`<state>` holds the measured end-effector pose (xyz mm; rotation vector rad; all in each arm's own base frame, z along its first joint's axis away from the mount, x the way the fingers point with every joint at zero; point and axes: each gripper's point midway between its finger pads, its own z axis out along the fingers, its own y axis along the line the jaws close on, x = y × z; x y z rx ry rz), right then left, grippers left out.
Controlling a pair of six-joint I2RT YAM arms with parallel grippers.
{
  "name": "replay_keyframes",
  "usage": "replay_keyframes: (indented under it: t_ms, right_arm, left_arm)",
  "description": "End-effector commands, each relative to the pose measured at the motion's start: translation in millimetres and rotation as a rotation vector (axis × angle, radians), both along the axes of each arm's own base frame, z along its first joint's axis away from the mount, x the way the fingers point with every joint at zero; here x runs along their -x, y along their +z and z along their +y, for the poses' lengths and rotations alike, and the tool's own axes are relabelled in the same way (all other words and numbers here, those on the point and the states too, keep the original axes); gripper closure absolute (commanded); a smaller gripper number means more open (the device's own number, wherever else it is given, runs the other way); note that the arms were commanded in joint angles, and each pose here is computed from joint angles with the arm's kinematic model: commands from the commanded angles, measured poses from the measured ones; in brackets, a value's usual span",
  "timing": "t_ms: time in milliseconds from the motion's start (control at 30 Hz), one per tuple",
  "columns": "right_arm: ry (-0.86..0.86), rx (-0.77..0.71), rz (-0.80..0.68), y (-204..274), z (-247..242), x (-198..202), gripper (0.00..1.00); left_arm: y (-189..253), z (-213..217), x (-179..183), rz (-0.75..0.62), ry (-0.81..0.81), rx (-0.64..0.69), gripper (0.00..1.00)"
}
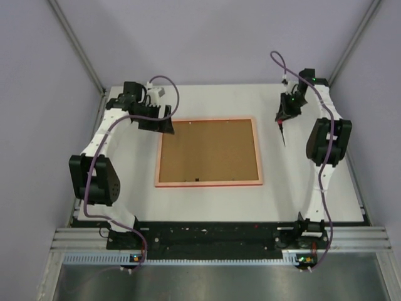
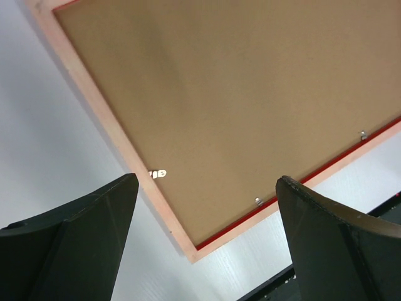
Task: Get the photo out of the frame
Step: Pick up the screwdriver from the center of the board.
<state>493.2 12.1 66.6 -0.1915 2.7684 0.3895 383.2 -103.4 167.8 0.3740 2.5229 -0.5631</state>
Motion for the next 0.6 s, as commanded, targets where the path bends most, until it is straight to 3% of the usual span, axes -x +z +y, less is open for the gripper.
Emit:
replay_keyframes:
  t_ms: [0, 333, 567]
  right_arm:
    - [0.018, -0.274, -0.297, 142, 55, -2, 1.00]
    - [0.057, -0.606, -0.451, 232, 142, 44, 1.00]
    - [0.094, -0.749, -0.631, 282, 173, 57, 1.00]
  left_arm:
    - [52, -40, -9, -0.148, -0.128, 0.096, 0.02]
    - [87, -119, -17, -0.235, -0.294, 0.198, 0.02]
    - [85, -171, -18, -0.199, -0.373, 0.262, 0.02]
